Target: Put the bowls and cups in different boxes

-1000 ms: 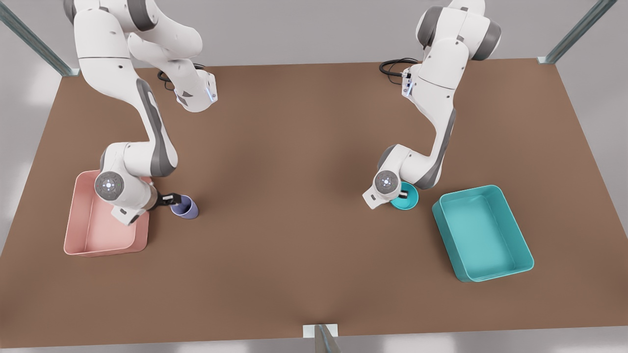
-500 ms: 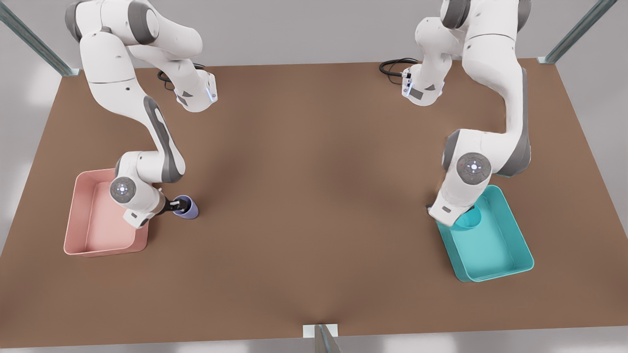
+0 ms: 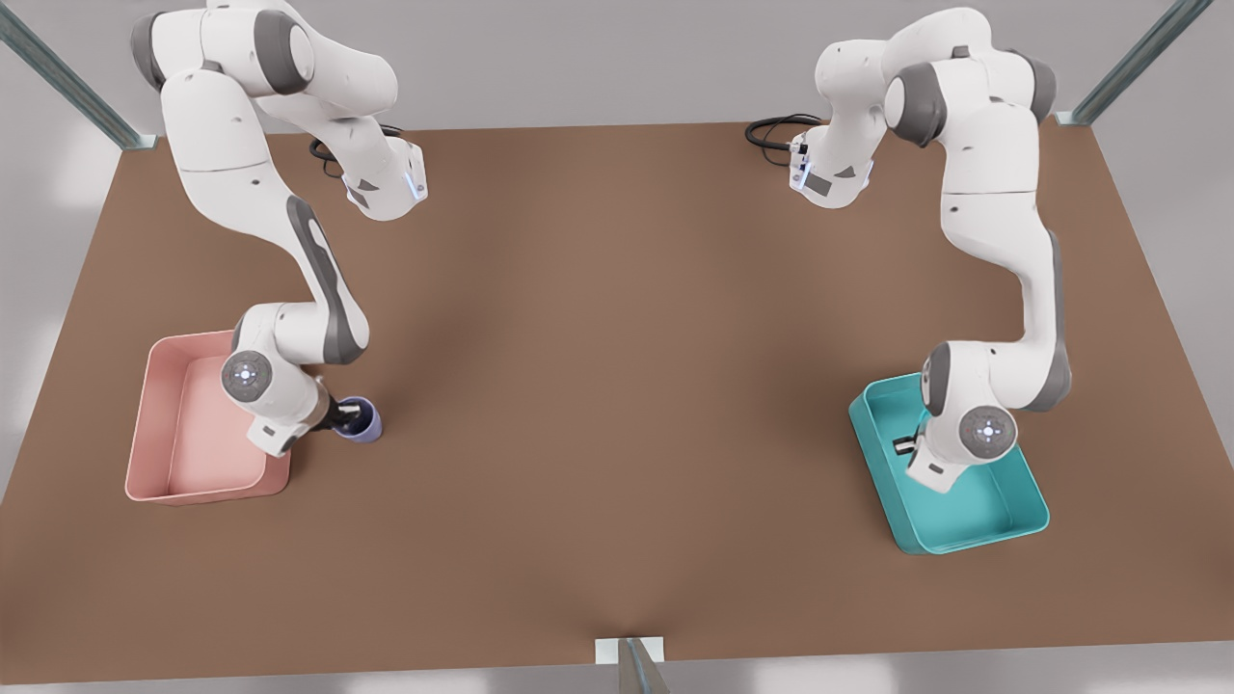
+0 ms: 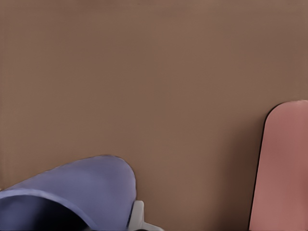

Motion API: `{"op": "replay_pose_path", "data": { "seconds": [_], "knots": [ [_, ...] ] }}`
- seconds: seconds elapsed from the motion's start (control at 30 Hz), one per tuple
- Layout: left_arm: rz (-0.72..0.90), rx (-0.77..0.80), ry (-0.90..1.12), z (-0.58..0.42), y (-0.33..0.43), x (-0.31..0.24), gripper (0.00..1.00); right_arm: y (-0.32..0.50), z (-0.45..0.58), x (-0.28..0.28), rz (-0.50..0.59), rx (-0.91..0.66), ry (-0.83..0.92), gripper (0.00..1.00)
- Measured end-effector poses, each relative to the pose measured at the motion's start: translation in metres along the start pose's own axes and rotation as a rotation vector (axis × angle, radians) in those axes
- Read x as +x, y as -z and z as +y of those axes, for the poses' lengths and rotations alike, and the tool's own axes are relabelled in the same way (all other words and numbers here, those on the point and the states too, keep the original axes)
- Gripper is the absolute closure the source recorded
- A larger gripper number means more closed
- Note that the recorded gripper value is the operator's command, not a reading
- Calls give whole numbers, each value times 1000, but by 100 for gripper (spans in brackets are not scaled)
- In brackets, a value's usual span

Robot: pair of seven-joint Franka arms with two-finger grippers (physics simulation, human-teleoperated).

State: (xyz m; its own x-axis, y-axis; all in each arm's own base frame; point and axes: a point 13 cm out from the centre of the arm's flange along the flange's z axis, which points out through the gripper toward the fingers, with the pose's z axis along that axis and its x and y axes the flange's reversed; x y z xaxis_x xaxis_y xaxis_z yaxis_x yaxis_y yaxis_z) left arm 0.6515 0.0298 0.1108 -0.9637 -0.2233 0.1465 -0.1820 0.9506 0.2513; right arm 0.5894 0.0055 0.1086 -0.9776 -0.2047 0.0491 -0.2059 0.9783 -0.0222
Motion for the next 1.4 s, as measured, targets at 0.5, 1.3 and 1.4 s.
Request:
{"op": "replay_pose_path", "data": {
  "seconds": [0.5, 1.3, 1.4],
  "knots": [
    [-169, 271, -67, -24, 326, 65, 0, 115, -228, -5, -80, -50, -143, 79],
    [176, 174, -251, -22, 306, 162, 0, -13, -229, 32, 157, -66, 231, 0],
    [182, 172, -254, -20, 305, 163, 0, 3, -231, 25, 133, -61, 245, 0]
  ]
}}
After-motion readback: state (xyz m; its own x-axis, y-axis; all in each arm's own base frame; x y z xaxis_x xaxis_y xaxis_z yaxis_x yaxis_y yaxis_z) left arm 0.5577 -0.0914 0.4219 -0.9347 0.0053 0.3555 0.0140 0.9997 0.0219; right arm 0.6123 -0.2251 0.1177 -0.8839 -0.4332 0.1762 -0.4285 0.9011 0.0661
